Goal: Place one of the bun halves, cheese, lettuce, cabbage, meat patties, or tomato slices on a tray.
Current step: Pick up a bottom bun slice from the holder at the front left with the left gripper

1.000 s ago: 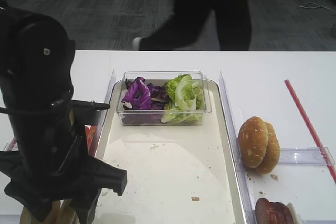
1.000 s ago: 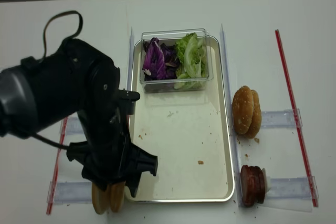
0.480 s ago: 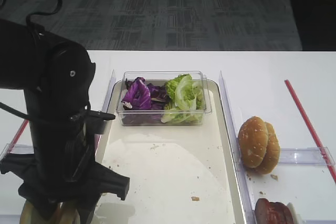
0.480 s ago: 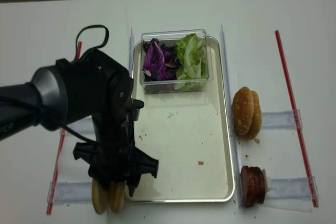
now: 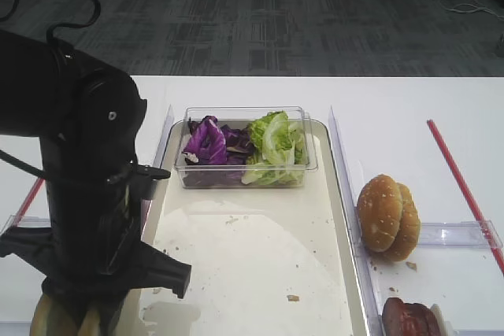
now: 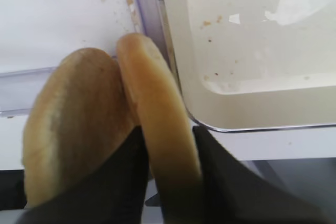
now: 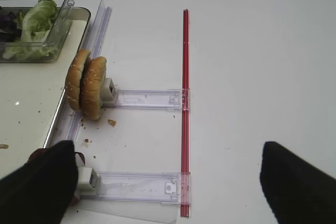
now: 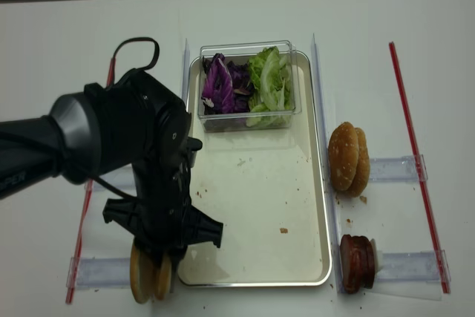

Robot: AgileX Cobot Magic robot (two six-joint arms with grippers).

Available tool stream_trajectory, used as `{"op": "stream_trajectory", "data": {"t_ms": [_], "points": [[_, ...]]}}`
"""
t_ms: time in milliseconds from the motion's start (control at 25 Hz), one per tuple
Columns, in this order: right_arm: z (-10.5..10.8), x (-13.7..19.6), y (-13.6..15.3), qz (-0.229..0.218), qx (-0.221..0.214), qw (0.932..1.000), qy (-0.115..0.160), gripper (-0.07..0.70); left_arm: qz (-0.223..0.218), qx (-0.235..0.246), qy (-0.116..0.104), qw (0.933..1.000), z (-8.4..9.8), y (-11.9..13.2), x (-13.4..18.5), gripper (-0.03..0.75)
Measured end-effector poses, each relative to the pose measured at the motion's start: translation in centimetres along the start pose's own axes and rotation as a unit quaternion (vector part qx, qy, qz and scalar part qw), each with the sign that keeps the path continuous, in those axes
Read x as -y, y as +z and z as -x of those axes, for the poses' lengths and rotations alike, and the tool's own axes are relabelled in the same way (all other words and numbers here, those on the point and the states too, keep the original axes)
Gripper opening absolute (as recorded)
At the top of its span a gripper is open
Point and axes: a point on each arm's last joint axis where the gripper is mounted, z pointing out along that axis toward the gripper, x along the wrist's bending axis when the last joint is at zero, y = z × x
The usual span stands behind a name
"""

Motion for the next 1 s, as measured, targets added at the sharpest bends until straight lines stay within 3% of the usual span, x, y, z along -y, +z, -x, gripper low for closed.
{"op": "stream_trajectory", "data": {"t_ms": [600, 1000], "points": [[0.00, 0.00, 0.00, 0.000, 0.000, 1.0000, 0.000, 0.692, 0.005, -0.024, -0.008, 0.9997, -0.43, -0.02, -0.09, 0.108], [0.00, 0.00, 0.00, 0.000, 0.000, 1.0000, 0.000, 0.692, 0.011, -0.029, -0.006, 0.9995, -0.35, -0.97, -0.46, 0.097]]}}
